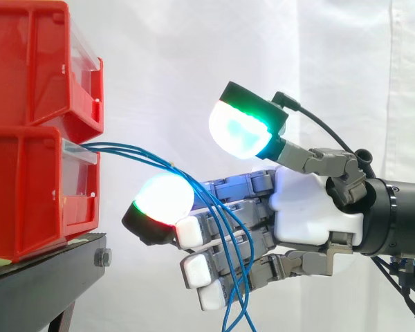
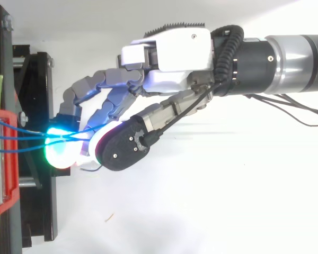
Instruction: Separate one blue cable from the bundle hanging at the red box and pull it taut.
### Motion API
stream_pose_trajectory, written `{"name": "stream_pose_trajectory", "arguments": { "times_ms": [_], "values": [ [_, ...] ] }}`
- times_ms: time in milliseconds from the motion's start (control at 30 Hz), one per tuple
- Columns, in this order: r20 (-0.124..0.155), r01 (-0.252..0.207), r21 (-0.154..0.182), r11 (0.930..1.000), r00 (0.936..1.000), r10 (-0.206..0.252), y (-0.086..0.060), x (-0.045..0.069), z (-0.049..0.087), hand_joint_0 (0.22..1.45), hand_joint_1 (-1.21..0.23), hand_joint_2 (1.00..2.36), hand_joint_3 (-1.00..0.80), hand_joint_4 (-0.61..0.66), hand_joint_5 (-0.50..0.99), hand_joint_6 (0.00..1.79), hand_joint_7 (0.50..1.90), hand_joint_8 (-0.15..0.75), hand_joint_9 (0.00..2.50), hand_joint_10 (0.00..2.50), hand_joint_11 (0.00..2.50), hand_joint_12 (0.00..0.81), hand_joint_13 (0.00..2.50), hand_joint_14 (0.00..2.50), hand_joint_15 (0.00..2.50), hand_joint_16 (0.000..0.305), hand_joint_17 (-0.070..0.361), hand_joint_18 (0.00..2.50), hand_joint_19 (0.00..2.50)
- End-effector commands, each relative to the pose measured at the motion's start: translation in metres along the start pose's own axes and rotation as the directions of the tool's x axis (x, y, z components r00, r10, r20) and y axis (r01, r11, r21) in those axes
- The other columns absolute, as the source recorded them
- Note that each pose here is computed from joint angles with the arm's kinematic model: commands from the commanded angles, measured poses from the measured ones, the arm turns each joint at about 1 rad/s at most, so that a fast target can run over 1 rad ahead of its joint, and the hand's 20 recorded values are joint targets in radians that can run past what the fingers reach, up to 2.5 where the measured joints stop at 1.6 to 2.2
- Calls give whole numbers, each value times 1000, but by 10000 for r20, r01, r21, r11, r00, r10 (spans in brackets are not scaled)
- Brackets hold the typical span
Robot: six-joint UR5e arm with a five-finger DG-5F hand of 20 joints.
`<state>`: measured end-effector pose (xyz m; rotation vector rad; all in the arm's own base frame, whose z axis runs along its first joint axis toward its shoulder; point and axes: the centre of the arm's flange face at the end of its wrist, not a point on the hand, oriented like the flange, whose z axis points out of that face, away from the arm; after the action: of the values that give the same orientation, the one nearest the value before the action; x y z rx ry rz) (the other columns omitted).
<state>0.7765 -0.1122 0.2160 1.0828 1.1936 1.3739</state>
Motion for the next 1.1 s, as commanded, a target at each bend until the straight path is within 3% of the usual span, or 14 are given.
{"name": "stream_pose_trajectory", "arguments": {
  "times_ms": [0,400,767,1067],
  "values": [
    [14,161,-5,9999,9999,-161,0,-1,0,600,-555,1007,-427,297,-173,504,988,335,802,11,375,422,839,16,405,50,112,740,301],
    [29,177,10,9998,9998,-177,-1,-2,-1,624,-485,1012,-367,288,-167,504,1000,329,813,15,401,422,851,16,417,50,112,738,330],
    [135,187,-20,9998,9997,-187,1,-15,-4,614,-408,1011,-384,280,-156,504,1003,333,845,12,397,429,864,15,423,50,113,746,351],
    [71,218,-140,9997,9997,-217,2,-15,-3,644,-522,1019,-257,272,-136,504,1102,346,923,13,428,423,919,15,435,49,111,801,353]
  ]
}}
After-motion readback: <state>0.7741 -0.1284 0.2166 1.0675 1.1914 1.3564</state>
